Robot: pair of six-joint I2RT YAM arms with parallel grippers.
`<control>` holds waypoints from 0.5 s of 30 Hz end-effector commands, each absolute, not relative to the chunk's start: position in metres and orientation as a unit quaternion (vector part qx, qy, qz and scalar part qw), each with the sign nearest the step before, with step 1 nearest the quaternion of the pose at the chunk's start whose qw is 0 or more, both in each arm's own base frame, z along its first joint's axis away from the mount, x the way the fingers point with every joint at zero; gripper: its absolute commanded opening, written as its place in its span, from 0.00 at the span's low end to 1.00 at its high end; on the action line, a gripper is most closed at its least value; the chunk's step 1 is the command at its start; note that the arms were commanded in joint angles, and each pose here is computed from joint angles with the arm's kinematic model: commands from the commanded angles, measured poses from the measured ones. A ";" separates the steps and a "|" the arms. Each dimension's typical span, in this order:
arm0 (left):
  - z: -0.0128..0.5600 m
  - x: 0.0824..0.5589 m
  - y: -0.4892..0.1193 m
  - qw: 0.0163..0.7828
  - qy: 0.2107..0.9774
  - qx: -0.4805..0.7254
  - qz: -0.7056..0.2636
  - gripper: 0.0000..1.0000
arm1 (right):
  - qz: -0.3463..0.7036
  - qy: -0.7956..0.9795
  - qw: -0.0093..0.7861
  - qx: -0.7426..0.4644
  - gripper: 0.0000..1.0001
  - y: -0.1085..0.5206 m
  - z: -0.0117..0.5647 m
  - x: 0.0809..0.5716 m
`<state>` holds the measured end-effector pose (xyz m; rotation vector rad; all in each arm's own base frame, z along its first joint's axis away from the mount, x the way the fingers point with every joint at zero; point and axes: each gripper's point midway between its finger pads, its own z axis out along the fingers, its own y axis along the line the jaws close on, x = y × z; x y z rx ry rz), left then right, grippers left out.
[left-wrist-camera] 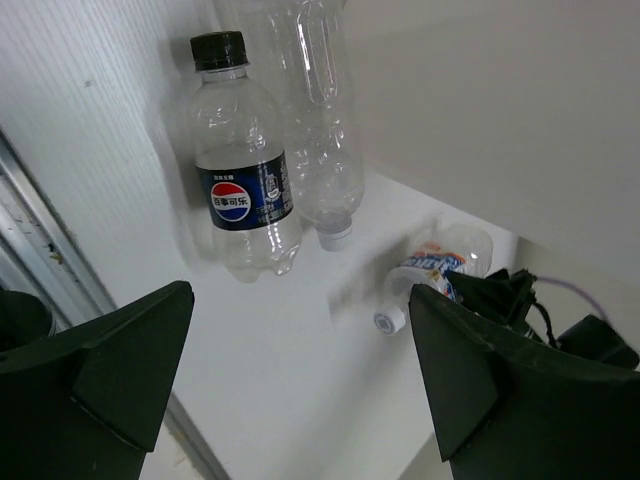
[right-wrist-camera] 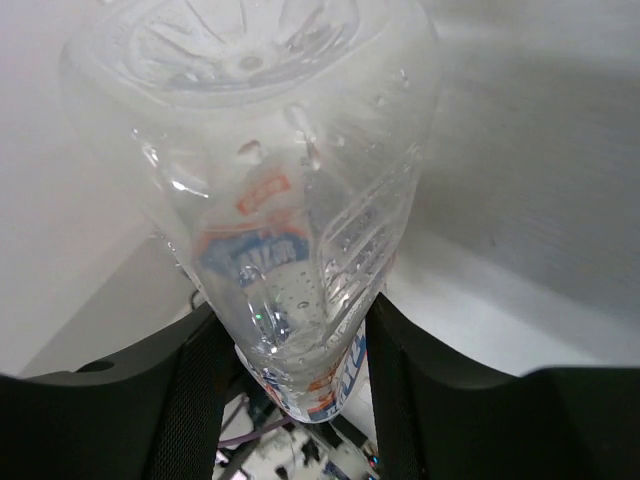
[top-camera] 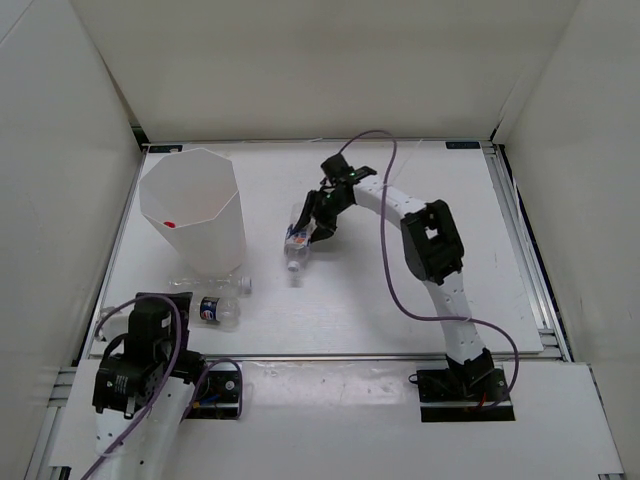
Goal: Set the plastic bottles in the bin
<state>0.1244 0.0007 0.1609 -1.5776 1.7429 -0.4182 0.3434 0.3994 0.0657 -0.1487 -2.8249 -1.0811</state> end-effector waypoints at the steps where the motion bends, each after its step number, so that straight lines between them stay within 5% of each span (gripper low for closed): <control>1: 0.145 0.115 0.006 0.347 0.619 -0.681 -0.179 1.00 | -0.416 -0.909 -0.024 -0.033 0.17 0.390 0.165 0.361; 8: 0.138 0.132 0.003 0.369 0.595 -0.679 -0.219 1.00 | -0.559 -0.794 -0.236 0.035 0.16 0.393 0.390 0.367; 12: 0.155 0.148 -0.002 0.408 0.607 -0.635 -0.247 1.00 | -0.618 -0.714 -0.314 0.101 0.16 0.426 0.458 0.352; 15: 0.154 0.150 -0.007 0.401 0.632 -0.620 -0.236 1.00 | -0.615 -0.692 -0.350 0.143 0.19 0.467 0.459 0.348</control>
